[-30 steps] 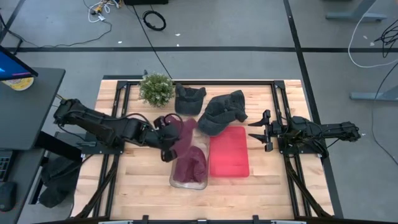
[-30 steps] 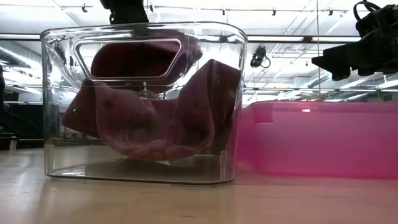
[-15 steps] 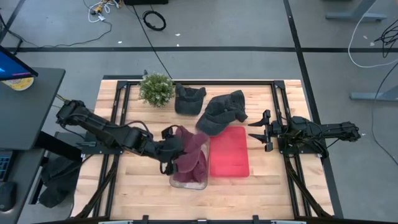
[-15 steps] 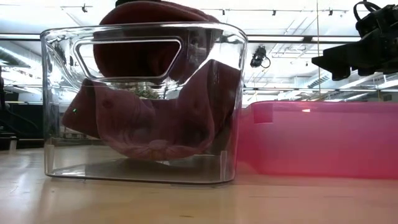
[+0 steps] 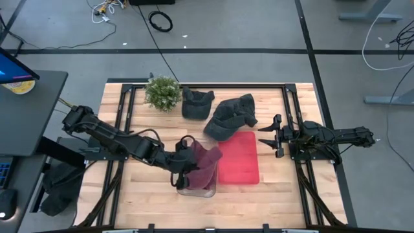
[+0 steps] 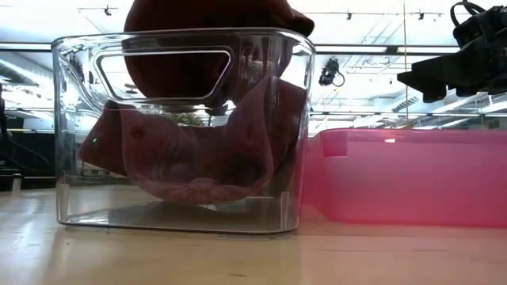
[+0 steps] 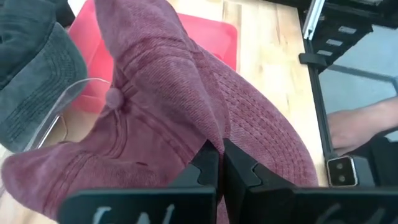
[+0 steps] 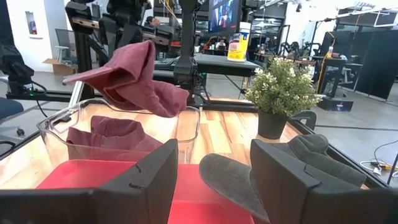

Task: Pick & Place hat
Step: Put the red cap into the transparent bin

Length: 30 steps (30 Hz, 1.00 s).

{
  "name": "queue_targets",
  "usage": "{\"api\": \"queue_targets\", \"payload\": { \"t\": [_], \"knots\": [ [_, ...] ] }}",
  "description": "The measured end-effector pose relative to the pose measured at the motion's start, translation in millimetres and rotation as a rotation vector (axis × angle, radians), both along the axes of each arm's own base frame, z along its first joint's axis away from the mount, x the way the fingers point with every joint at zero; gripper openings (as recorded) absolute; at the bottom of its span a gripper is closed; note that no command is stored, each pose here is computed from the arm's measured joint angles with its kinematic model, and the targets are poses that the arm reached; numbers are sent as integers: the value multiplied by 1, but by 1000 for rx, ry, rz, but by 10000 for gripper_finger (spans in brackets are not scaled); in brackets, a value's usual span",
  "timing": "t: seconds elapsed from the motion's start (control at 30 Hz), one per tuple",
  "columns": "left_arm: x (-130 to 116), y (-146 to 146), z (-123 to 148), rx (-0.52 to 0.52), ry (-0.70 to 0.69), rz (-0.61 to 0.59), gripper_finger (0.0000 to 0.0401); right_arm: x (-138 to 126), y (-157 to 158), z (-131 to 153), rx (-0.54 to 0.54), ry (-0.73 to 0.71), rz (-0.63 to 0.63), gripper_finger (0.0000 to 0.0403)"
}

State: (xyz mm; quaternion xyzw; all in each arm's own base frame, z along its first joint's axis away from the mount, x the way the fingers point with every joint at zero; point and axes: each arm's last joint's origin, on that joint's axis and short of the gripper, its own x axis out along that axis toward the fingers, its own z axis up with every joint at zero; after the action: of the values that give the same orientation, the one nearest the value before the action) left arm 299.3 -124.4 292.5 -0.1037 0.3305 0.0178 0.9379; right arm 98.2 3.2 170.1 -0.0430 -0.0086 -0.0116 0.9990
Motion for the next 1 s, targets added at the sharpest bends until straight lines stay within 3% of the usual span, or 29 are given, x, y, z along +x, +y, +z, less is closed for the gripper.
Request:
{"api": "queue_targets", "payload": {
  "t": [0.4, 0.7, 1.0],
  "knots": [
    [-3, 4, -13, -19, 110, 129, 5, 0, 0, 0, 0, -1, 0, 205],
    [18, 11, -38, -72, 185, 125, 5, 0, 0, 0, 0, 0, 0, 205],
    [20, 31, -51, -107, 300, 254, 5, 0, 0, 0, 0, 0, 0, 205]
  ]
}}
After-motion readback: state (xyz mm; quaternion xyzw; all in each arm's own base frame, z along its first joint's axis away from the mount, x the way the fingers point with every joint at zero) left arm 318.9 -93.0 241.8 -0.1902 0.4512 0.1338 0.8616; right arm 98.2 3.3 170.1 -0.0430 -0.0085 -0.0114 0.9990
